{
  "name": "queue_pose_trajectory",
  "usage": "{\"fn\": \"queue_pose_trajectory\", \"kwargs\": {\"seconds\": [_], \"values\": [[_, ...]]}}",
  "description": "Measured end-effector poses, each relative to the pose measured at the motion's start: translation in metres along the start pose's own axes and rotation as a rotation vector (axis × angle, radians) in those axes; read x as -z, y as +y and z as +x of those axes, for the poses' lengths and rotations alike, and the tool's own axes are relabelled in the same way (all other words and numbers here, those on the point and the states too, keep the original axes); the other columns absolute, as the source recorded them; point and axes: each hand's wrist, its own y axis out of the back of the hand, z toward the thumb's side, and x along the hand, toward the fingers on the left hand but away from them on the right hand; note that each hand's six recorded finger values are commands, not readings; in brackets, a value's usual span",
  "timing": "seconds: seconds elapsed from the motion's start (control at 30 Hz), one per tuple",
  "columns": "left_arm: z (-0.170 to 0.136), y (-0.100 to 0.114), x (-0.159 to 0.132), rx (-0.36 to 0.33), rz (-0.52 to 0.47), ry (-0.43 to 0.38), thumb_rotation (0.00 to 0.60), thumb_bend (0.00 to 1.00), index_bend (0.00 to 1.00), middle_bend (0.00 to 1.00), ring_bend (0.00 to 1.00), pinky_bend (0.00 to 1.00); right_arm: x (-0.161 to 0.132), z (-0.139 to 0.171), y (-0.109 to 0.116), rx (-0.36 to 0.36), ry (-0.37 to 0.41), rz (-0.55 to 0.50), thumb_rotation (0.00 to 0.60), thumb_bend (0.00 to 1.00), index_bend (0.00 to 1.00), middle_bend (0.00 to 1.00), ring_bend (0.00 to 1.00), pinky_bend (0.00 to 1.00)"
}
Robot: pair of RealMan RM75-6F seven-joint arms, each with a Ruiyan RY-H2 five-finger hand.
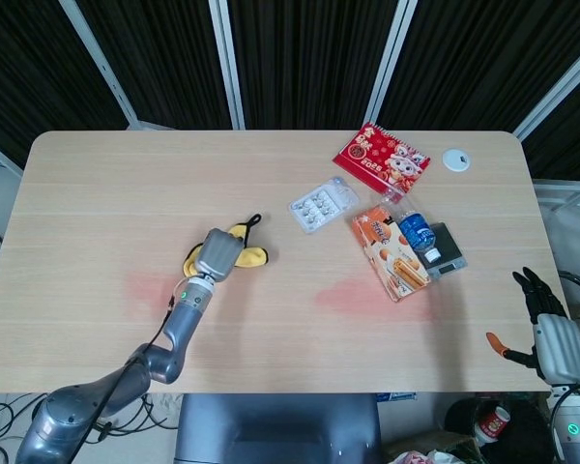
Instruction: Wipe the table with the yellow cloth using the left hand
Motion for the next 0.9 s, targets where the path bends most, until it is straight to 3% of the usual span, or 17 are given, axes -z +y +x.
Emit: {"fn": "queue_pose_trajectory", "kwargs": {"seconds": [0.23, 0.7, 0.9], "values": [[-0.004, 0.007, -0.013, -0.009, -0.052, -0.030, 0.600, 0.49, 0.72, 0.74, 0.68, 0.78, 0.000, 0.000, 0.000, 0.001, -0.001, 0.002, 0.600, 0.16, 0.00, 0.00, 0.00, 0.13], [-0.030, 0.023, -0.100, -0.021, -0.116, -0.245, 0.600, 0.49, 0.72, 0.74, 0.68, 0.78, 0.000, 0.001, 0.000, 0.000, 0.002, 0.004, 0.600, 0.15, 0.00, 0.00, 0.00, 0.13], [-0.031, 0.026, -0.101, -0.032, -0.117, -0.248, 0.600, 0.49, 0.72, 0.74, 0.68, 0.78, 0.000, 0.001, 0.000, 0.002, 0.002, 0.003, 0.600, 0.15, 0.00, 0.00, 0.00, 0.13]]}}
